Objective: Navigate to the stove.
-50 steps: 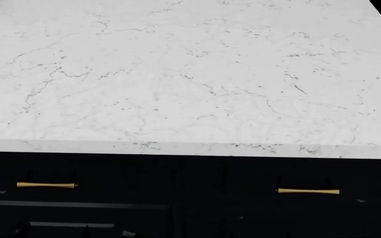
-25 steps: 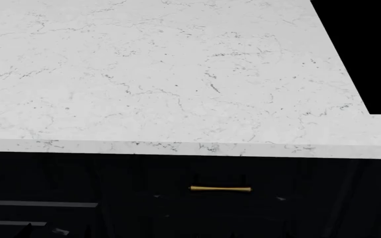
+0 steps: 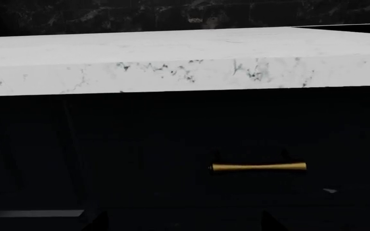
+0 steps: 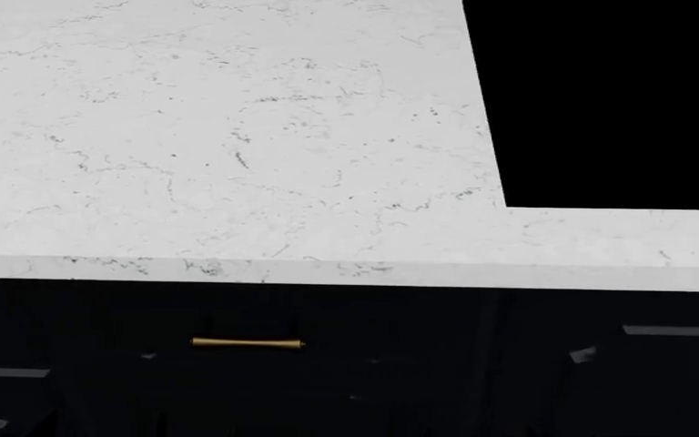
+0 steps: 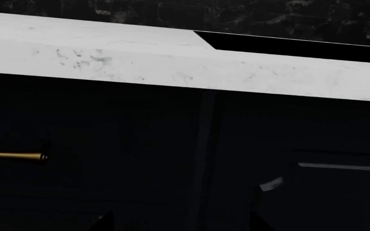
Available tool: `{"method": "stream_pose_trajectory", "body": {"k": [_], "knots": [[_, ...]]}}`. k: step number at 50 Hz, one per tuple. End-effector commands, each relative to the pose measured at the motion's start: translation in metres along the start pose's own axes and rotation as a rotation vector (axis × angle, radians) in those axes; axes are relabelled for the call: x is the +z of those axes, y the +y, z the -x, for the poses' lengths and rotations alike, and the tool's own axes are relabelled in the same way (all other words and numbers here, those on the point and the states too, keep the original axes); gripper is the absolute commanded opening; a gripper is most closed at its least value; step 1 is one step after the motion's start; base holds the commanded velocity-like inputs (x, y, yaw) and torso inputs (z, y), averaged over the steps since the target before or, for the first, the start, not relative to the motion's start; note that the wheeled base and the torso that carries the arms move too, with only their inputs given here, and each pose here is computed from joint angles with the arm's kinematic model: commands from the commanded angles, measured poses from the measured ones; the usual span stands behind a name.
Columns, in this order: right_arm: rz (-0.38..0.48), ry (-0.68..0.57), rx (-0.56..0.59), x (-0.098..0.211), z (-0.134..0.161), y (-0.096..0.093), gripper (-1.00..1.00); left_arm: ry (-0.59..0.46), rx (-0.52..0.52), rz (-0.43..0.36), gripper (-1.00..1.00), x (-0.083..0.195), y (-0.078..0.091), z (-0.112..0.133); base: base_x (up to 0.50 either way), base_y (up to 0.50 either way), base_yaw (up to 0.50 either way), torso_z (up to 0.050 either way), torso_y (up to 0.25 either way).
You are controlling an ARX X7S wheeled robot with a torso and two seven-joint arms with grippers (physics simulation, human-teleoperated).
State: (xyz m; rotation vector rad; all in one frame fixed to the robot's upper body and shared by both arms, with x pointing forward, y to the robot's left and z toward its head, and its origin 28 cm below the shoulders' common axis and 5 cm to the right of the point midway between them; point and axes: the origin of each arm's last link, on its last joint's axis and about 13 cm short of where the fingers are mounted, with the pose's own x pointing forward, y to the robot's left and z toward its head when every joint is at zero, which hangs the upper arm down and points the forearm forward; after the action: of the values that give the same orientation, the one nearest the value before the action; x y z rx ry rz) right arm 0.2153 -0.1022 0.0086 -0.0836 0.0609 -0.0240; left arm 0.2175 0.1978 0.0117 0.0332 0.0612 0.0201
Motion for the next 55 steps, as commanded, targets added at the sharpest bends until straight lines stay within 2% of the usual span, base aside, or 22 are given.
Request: {"method": "stream_pose_trajectory", "body": {"k": [1,55], "knots": [[-0.035,-0.006,0.004,0.0016,-0.0008,0.0003,1.0,-0.019,-0.015,0.011,1.0,0.0011,-0.0002,-0.0006,0.0,-0.5,0.0,0.0,0.0],[-0.037,-0.001,0.002,0.0016,-0.0007,-0.0003,1.0,-0.019,-0.02,0.01,1.0,0.0003,-0.0013,-0.0017,0.0,-0.5,0.0,0.0,0.0]]}}
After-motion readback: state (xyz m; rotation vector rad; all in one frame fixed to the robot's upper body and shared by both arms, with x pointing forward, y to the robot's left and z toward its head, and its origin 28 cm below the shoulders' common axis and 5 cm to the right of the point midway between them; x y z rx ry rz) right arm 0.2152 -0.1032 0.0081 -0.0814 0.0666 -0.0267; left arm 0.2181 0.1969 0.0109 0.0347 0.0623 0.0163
